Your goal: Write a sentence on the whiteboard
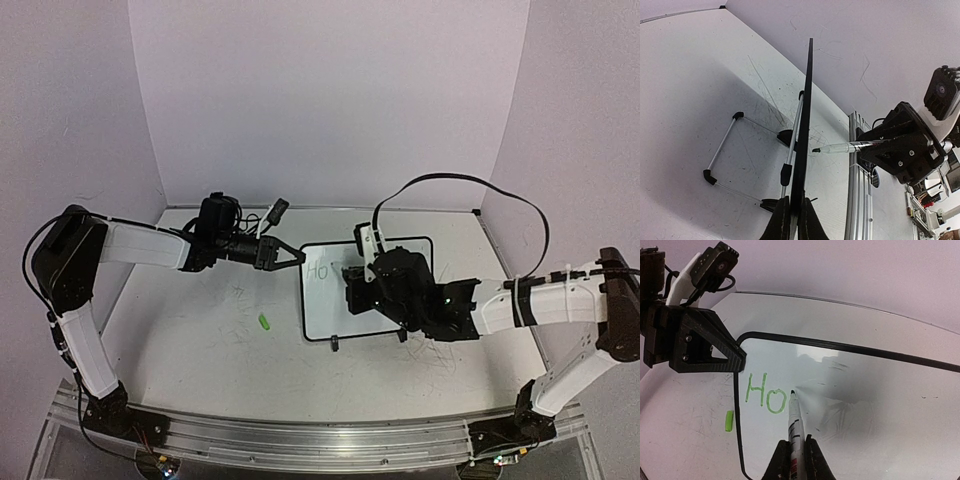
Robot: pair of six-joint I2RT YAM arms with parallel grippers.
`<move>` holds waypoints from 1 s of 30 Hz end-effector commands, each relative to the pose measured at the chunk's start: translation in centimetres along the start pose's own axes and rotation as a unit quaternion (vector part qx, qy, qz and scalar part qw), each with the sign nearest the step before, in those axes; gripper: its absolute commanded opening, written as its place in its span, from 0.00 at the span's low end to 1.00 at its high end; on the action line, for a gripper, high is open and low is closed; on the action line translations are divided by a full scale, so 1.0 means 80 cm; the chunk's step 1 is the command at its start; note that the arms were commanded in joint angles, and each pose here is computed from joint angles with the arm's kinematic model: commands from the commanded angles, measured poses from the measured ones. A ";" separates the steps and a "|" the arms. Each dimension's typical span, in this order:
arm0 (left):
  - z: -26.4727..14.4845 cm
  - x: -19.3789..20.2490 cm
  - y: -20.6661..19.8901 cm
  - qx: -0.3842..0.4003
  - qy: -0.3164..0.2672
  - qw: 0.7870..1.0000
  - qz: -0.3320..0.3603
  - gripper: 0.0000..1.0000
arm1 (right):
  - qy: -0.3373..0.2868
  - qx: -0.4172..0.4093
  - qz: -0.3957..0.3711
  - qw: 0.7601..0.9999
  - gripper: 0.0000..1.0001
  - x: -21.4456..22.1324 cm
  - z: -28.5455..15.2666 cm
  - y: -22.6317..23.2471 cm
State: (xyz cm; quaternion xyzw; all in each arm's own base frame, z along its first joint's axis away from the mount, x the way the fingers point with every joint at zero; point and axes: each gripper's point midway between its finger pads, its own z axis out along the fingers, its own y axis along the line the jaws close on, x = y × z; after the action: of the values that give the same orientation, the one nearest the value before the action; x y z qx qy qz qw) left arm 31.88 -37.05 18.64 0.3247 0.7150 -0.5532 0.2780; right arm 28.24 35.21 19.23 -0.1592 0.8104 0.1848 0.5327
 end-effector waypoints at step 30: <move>-0.006 -0.015 -0.032 0.030 -0.007 0.999 0.021 0.00 | -0.013 0.029 -0.002 0.999 0.00 -0.013 0.016 0.000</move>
State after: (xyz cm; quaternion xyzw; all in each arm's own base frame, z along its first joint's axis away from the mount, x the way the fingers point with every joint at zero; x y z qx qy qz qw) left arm 31.85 -37.06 18.66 0.3248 0.7150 -0.5533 0.2779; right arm 28.82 35.65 18.56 -0.1631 0.8123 0.1674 0.5343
